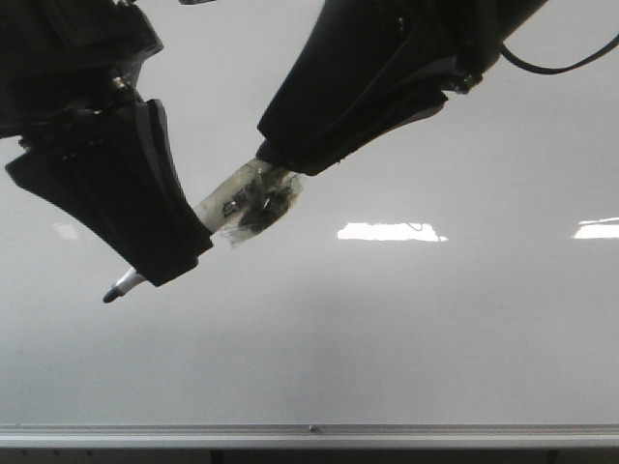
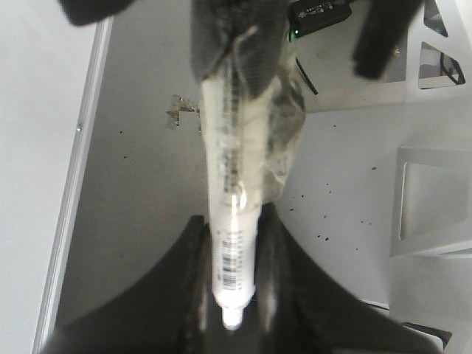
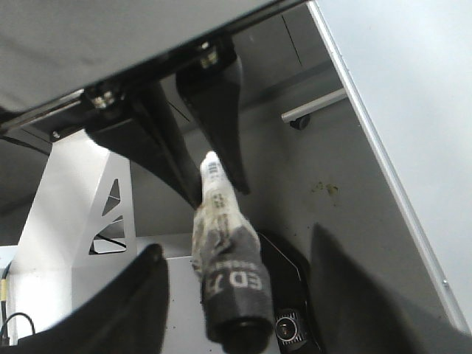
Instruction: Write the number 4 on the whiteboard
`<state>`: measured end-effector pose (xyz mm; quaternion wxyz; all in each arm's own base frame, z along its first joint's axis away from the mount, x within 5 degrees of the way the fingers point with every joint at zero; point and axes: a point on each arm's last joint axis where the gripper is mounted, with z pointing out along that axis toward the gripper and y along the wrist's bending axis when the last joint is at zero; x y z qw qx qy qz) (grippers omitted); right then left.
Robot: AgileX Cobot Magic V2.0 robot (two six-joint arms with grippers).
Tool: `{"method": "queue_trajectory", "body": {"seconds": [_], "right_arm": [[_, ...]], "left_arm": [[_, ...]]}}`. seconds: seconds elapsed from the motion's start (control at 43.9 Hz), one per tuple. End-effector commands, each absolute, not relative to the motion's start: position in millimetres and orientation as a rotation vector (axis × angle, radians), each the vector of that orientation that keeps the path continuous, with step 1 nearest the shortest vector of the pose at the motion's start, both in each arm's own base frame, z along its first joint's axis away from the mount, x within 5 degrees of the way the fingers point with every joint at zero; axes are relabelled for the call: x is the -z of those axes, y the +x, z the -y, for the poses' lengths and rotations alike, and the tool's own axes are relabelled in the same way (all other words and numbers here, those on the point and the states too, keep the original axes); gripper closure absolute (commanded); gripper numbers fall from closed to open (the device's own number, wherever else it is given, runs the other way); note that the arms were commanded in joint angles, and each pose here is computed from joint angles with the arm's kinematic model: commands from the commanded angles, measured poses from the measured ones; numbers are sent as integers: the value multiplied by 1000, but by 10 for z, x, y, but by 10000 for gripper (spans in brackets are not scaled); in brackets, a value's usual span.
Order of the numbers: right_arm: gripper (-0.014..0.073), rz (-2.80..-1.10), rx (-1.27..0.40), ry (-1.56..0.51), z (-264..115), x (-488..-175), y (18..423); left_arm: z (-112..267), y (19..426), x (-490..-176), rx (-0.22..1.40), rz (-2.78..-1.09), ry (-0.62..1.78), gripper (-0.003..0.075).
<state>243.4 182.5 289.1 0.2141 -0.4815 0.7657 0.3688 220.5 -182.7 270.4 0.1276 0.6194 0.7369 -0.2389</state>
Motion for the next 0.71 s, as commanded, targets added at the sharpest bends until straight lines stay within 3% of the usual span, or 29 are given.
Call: {"method": "queue_trajectory", "body": {"seconds": [0.0, 0.114, 0.273, 0.478, 0.592, 0.683], "right_arm": [[281, -2036, -1074, -1303, -1847, -3121, 2399], [378, -2035, -1079, -1302, -1848, -3123, 2398], [670, -2037, -1101, -1323, -1847, -3123, 2373], [666, -2037, -1103, -1322, -1845, -3124, 2374], [666, -2037, -1099, -1320, -1843, -3123, 2378], [664, -2036, -1097, -1318, -1838, -3130, 2369]], "left_arm": [[1864, 2151, -2925, 731, -2066, 1760, 741], [1866, 2153, -2926, 732, -2066, 1756, 741], [1871, 2153, -2929, 738, -2064, 1749, 741], [1892, 2152, -2945, 771, -2060, 1721, 721], [1905, 2168, -2954, 772, -2054, 1691, 567], [1914, 2191, -2960, 762, -2056, 1655, 309]]}}
